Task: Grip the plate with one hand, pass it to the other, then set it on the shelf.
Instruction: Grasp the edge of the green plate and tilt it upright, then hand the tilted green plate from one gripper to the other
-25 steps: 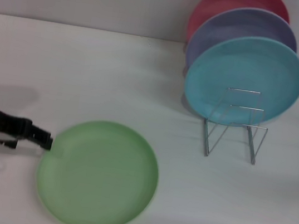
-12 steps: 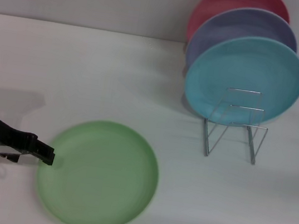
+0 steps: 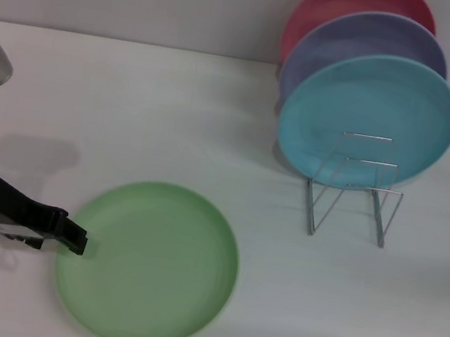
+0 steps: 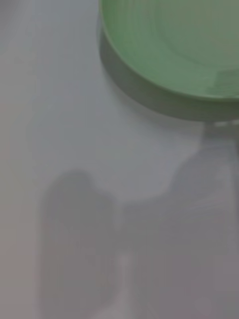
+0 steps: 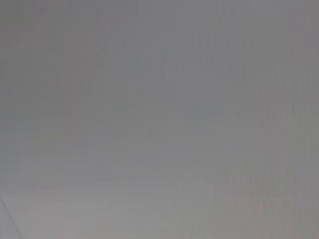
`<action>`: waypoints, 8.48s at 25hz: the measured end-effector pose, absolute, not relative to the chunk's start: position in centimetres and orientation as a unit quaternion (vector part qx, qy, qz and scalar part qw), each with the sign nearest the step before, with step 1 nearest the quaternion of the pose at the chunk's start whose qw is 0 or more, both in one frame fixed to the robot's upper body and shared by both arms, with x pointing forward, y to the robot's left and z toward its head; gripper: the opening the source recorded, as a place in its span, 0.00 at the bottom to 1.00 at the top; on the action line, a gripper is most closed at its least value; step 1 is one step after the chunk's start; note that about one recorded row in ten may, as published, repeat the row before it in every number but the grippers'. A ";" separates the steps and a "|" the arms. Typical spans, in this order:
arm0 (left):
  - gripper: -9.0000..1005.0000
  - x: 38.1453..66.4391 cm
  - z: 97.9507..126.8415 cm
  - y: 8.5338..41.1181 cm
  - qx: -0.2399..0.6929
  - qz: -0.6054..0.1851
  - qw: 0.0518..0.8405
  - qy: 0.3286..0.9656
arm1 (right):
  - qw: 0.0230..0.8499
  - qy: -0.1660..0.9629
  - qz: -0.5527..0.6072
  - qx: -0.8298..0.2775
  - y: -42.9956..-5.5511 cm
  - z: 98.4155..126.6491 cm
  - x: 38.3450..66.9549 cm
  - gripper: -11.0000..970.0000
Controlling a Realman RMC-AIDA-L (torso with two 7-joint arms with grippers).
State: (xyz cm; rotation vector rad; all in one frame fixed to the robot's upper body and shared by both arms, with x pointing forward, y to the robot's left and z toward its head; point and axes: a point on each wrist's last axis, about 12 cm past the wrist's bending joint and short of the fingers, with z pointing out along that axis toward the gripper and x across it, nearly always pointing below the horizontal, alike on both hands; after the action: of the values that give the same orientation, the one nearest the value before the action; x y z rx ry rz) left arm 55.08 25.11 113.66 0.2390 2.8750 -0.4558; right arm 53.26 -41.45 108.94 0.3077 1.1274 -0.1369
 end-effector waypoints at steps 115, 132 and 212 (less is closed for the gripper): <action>0.04 57.8 111.2 25.1 -0.042 -0.032 0.701 0.711 | 0.807 0.571 -0.103 0.109 -39.7 107.2 52.8 0.73; 0.04 50.9 104.9 24.7 -0.041 -0.145 0.769 0.621 | 0.840 0.535 -0.029 0.084 -38.0 106.6 49.4 0.72; 0.06 42.1 103.5 18.7 -0.007 0.046 0.728 0.684 | 0.678 0.654 0.230 -0.244 -12.4 103.9 52.4 0.72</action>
State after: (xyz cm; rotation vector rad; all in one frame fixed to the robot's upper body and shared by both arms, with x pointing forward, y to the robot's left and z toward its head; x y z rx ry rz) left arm 42.14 18.75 103.48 -0.0165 1.5086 0.1011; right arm 52.35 -12.43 103.92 -0.5484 1.4695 0.5162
